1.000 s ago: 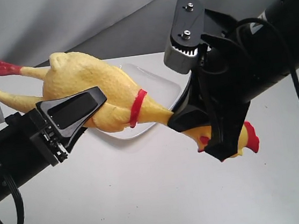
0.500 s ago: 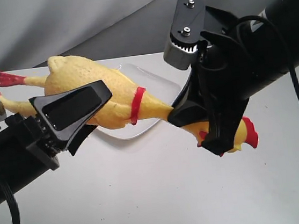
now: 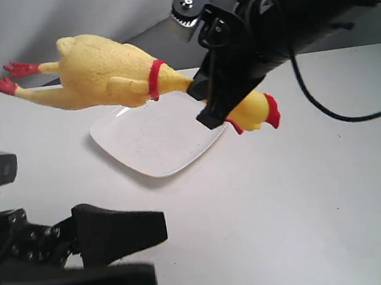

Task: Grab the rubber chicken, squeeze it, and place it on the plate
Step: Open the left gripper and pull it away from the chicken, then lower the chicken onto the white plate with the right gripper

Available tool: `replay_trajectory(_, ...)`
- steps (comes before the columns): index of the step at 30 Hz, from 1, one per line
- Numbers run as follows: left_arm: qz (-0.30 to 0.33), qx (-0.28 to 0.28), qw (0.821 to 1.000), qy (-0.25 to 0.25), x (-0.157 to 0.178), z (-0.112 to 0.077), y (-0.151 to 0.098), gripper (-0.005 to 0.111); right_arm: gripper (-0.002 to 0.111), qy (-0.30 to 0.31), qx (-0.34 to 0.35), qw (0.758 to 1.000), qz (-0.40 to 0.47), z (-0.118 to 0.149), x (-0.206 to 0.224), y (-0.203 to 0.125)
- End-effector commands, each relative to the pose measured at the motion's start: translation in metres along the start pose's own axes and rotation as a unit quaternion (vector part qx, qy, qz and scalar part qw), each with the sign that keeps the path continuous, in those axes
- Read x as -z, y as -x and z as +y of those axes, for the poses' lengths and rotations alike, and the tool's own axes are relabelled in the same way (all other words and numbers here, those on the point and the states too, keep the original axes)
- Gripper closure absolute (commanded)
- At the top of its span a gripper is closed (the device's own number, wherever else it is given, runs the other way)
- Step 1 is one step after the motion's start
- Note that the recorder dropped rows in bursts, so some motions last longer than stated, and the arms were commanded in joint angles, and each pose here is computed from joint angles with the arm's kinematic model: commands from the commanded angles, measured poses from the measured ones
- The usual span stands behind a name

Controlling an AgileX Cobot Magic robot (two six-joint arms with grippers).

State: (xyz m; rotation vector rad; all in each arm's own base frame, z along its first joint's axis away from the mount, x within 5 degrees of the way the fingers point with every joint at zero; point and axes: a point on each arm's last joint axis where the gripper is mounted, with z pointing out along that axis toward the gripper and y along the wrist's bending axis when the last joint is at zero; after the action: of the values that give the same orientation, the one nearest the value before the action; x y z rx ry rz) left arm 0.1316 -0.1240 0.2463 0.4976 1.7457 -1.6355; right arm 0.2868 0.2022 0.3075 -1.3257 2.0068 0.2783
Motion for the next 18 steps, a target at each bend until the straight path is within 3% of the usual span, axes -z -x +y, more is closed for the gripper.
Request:
replay_trajectory(1,0.041,-0.020,0.999,-0.030,0.009,-0.028,-0.007,0.003,0.108,-0.017,-0.011,1.000,0.002,-0.027,-0.040,0.015)
replay_trajectory(4,0.057,-0.049,0.997,-0.026,0.016,-0.042,-0.012,0.003,0.108,-0.027,-0.038,0.999,0.010,-0.051,-0.069,0.016)
replay_trajectory(10,0.075,-0.106,0.989,0.071,0.034,-0.055,-0.024,0.003,0.108,-0.041,-0.112,0.992,0.028,-0.098,-0.122,-0.005)
replay_trajectory(14,0.066,-0.169,0.974,0.134,0.044,-0.057,-0.026,0.003,0.108,-0.033,-0.133,0.990,0.043,-0.105,-0.156,-0.023)
replay_trajectory(18,0.036,-0.190,0.969,0.155,0.050,-0.059,-0.027,0.003,0.108,-0.025,-0.143,0.987,0.063,-0.101,-0.187,-0.043)
